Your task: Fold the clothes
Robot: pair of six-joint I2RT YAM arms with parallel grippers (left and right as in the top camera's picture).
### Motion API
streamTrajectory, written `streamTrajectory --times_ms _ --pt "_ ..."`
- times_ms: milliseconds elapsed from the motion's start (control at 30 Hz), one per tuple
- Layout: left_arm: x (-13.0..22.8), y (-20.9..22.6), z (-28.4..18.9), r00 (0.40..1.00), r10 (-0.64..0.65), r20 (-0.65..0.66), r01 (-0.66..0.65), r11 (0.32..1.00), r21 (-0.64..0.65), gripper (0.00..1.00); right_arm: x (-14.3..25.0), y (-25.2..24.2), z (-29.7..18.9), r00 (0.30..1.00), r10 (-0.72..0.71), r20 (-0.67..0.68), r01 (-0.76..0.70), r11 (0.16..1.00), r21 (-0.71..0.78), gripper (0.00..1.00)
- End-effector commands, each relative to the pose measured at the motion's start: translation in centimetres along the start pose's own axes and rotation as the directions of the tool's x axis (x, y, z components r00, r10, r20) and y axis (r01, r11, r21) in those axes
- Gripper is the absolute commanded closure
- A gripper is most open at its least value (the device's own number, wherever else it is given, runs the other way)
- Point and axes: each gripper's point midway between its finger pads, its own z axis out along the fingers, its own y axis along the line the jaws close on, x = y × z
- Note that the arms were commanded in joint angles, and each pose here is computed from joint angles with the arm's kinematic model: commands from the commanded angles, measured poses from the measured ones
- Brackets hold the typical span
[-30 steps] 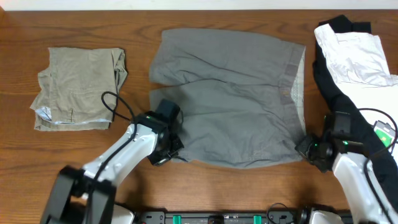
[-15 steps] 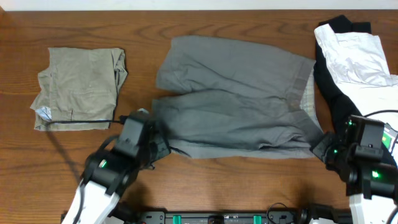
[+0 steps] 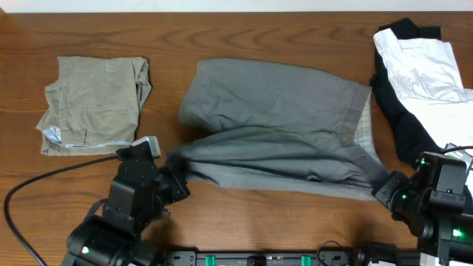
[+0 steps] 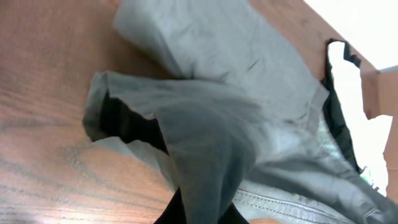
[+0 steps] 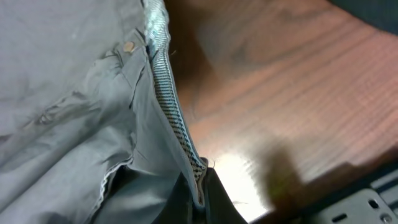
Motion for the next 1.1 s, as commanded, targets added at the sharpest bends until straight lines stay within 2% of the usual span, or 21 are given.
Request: streamTrajectory --times_ms 0,167,367,600,733,900,1067 --pt "-3.7 -0.8 -2.5 0.986 0.041 0.159 -0.039 0.999 -0.017 0.94 -1.7 -0.4 -1.5 0.997 -0.001 0.078 -0.001 1.000 0.028 0.99" --pt "-6.1 -0.9 -3.4 0.963 0.061 0.264 -0.049 0.997 -0.055 0.94 -3.5 0.9 -2.3 0.988 0.000 0.154 0.003 1.000 -0.022 0.99" --pt "-8.0 -2.4 -1.3 0.945 0.163 0.283 -0.145 0.986 -0.084 0.94 -6.1 2.6 -1.8 0.977 0.004 0.213 0.010 0.998 -0.063 0.99" --pt "-9.4 -2.9 5.4 0.935 0.284 0.212 -0.248 0.952 -0.178 0.94 -8.7 4.3 1.4 0.982 -0.013 0.187 0.024 0.998 -0.053 0.99" --pt "-11.4 -2.5 8.4 0.916 0.317 0.245 -0.255 0.933 -0.254 0.94 -9.7 4.8 4.2 0.989 -0.033 0.141 0.037 0.999 -0.023 0.99" --pt "-14.1 -3.6 10.8 0.882 0.344 0.321 -0.274 0.930 -0.244 0.94 -10.5 5.9 6.9 0.994 -0.048 0.102 0.053 0.998 -0.042 0.99" --pt "-15.4 -4.4 12.9 0.866 0.338 0.369 -0.270 0.937 -0.224 0.94 -12.0 7.0 8.7 0.992 -0.048 0.119 0.056 0.996 -0.067 0.98"
